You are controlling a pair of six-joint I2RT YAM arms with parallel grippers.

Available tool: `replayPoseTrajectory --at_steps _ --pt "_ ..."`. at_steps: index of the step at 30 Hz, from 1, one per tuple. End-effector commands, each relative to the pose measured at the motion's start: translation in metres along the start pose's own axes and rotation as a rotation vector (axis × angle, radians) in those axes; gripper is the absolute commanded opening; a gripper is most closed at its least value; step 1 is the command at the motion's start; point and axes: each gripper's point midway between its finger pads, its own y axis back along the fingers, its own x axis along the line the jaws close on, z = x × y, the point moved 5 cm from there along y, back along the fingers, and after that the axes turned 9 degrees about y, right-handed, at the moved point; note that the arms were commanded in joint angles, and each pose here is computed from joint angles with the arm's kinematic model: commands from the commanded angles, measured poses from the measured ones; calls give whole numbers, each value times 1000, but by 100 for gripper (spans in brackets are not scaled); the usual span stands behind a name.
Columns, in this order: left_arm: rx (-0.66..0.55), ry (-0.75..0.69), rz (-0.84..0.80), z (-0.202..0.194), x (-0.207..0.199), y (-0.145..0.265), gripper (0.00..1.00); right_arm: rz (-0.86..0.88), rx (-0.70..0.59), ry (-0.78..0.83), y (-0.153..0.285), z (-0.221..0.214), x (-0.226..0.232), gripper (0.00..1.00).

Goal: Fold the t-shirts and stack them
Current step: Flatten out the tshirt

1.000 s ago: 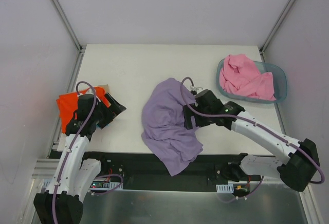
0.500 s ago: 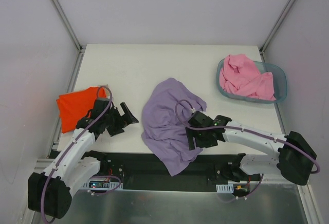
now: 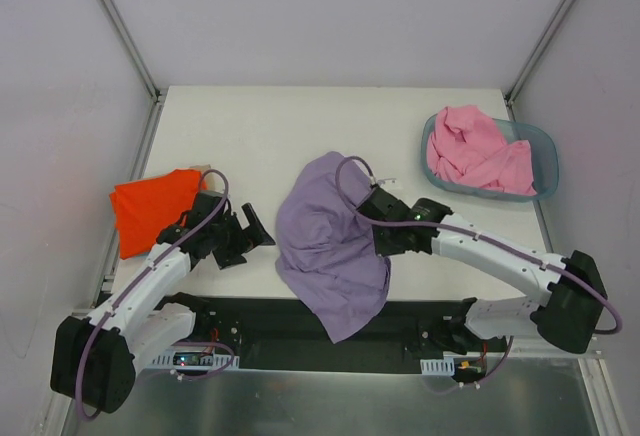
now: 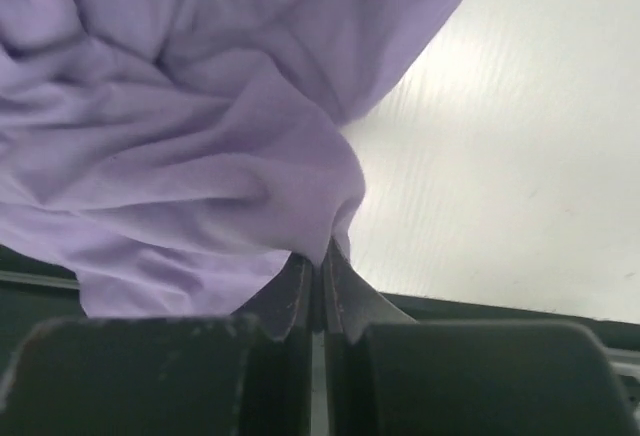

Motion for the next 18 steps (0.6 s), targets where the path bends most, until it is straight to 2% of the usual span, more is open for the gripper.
replayPoseTrajectory --at_steps 1,5,8,10,14,18 --pt "-14 -14 -16 4 -11 1 99 -166 -112 -15 30 36 -40 1" --pt "-9 -21 -17 4 -14 1 99 -243 -215 -140 52 63 -79 0" --pt "-3 -20 -18 5 -16 -1 99 -298 -278 -246 67 68 -107 1" --pt "6 -21 -17 4 -17 -4 99 -313 -291 -285 71 64 -119 1" --pt "4 -41 -31 9 -29 -6 99 -403 -219 -370 72 43 -151 1" --pt "-13 -56 -36 25 -50 -13 99 -400 -220 -381 68 33 -156 1"
